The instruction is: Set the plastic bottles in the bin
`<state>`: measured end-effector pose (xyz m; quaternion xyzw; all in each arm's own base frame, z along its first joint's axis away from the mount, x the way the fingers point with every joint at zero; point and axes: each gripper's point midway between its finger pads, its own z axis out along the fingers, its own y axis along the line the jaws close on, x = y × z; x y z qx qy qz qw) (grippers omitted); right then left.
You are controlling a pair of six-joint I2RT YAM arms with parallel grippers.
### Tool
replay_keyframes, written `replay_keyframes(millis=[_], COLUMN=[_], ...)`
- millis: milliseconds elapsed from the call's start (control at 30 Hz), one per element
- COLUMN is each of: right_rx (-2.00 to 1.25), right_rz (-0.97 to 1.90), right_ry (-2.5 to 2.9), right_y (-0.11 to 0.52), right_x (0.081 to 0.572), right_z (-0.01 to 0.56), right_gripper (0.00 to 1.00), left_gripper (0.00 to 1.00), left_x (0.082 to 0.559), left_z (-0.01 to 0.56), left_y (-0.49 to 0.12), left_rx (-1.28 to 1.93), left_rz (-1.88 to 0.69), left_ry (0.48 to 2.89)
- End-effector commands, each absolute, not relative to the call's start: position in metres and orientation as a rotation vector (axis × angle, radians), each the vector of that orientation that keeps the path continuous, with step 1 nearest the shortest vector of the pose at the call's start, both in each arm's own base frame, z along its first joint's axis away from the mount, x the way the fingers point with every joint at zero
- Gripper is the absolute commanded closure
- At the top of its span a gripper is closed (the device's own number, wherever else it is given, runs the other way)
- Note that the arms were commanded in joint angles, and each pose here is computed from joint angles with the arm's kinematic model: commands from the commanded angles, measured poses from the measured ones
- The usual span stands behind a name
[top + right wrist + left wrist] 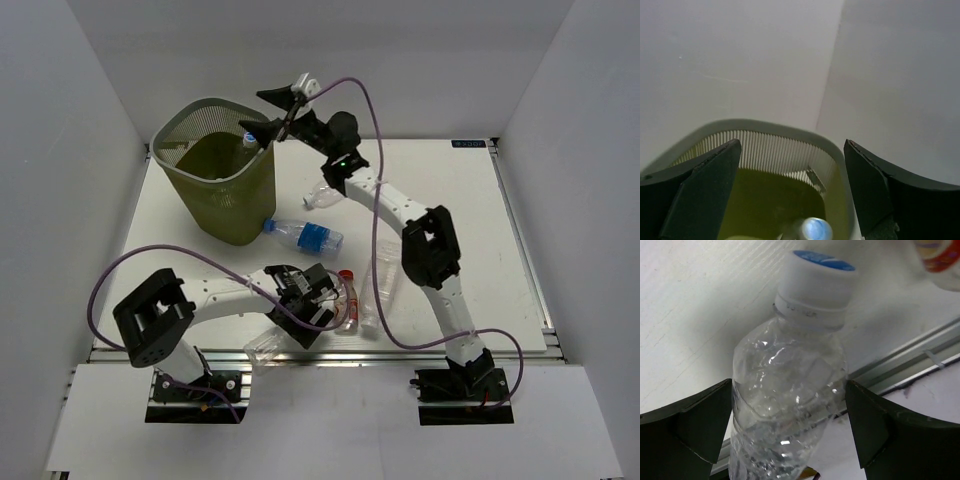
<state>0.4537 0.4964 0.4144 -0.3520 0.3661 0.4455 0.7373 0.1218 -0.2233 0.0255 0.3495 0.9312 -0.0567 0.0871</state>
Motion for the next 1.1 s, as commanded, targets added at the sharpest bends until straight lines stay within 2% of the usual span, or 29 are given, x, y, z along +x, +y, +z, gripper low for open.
replay_keyframes(millis=[0,67,100,167,233,267,300,333,367,400,467,533,567,600,667,767,900,1067], right_rx=[-0.669,-0.662,-0.677,-0.755,-0.82,-0.878,-0.909,-0.927,-0.927,-0.918,-0.887,-0.931,-0.932,-0.944,-0.947,-0.948,-1.008,-1.11], right_rz=[0.929,0.925,0.902,0.914,0.835,0.842,0.818,0.782,0.789,0.745,0.738,0.77,0.805,0.806,0.851,0.856,0.882,0.862], right_ry=[0.737,0.74,0.804,0.854,0.9,0.933,0.935,0.993,1.137,1.158,1.376,1.488,1.577,1.597,1.7,1.743,1.785,1.765], right_y=[0.426,0.392,0.37,0.353,0.321,0.316,0.303,0.293,0.282,0.272,0.25,0.235,0.234,0.231,0.225,0.222,0.228,0.238], right_x=[0.453,0.454,0.472,0.462,0.466,0.455,0.446,0.453,0.458,0.456,0.464,0.463,0.459,0.459,0.456,0.452,0.438,0.424], right_z=[0.482,0.499,0.477,0.453,0.424,0.418,0.424,0.401,0.374,0.38,0.342,0.313,0.296,0.293,0.266,0.251,0.232,0.223], right_gripper=[0.14,0.18,0.19,0.25,0.34,0.49,0.61,0.76,1.0,1.0,1.0,0.64,0.5,0.3,0.1,0.1,0.1,0.1], left_gripper=[0.0,0.0,0.03,0.14,0.47,0.63,0.72,0.77,0.79,0.85,0.85,0.85,0.85,0.81,0.78,0.76,0.74,0.74], left_x=[0.13,0.132,0.132,0.134,0.142,0.147,0.152,0.163,0.167,0.174,0.19,0.209,0.216,0.231,0.26,0.289,0.318,0.359], left_z=[0.024,0.017,0.012,0.011,0.024,0.038,0.05,0.079,0.095,0.112,0.16,0.22,0.238,0.261,0.323,0.369,0.447,0.493], left_y=[-0.23,-0.225,-0.223,-0.221,-0.226,-0.234,-0.238,-0.249,-0.251,-0.254,-0.268,-0.269,-0.265,-0.256,-0.233,-0.199,-0.163,-0.126], left_rx=[1.043,1.042,1.046,1.047,1.011,0.988,0.95,0.903,0.882,0.85,0.78,0.684,0.643,0.551,0.324,0.124,-0.148,-0.288], left_rz=[-0.132,-0.086,-0.056,-0.029,-0.034,-0.051,-0.065,-0.123,-0.138,-0.148,-0.24,-0.301,-0.297,-0.239,-0.177,-0.071,-0.062,0.02], left_ry=[2.734,2.737,2.747,2.751,2.714,2.683,2.657,2.58,2.548,2.503,2.398,2.245,2.199,2.129,1.973,1.811,1.538,1.413])
